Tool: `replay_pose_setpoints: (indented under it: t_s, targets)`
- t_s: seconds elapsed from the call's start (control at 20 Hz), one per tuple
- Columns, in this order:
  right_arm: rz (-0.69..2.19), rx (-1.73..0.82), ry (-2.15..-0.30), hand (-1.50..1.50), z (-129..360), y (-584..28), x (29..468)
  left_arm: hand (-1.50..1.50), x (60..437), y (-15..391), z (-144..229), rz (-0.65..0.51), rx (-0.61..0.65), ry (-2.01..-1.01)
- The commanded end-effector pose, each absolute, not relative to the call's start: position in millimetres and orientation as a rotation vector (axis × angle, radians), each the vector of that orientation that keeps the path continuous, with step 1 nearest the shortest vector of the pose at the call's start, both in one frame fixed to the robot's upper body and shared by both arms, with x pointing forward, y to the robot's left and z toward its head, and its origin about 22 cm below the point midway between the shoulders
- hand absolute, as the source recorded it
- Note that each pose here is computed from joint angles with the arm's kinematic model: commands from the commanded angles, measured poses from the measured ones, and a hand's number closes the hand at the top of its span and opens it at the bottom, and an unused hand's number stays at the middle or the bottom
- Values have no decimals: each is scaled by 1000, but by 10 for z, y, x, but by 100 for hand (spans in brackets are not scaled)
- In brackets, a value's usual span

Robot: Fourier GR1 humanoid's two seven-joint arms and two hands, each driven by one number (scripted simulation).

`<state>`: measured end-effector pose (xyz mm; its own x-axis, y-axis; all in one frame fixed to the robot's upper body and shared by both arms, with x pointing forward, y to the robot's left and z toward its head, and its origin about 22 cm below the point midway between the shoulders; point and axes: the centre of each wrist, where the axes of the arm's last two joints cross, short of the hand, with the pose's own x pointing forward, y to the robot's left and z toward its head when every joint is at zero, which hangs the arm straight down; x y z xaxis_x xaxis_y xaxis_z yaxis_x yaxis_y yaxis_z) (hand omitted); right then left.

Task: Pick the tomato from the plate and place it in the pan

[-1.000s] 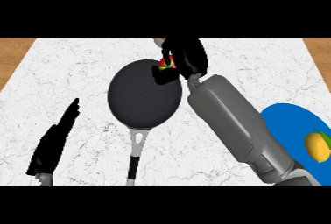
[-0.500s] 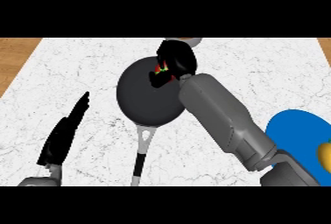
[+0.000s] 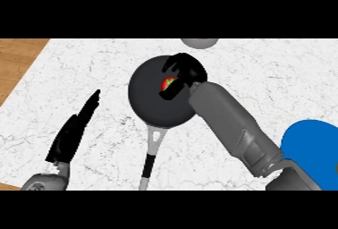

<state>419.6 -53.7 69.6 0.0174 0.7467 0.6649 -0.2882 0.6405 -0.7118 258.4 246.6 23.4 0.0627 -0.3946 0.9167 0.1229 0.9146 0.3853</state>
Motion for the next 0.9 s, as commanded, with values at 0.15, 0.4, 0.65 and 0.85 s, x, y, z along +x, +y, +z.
replay_pose_setpoints:
  t_s: [0.15,0.4,0.65,0.85]
  targets:
    - [583,-291,-1464,-150,722,-590,4216,0,2519,2501,129,-403,236,-1463]
    - [348,-323,-1599,-150,945,-539,4279,0,2590,2485,122,-391,230,-1450]
    - [86,-376,-1577,-150,771,-717,4298,0,2510,2575,82,-353,258,-1437]
    - [12,-388,-1585,-150,530,-968,4297,0,2472,2700,136,-322,295,-1420]
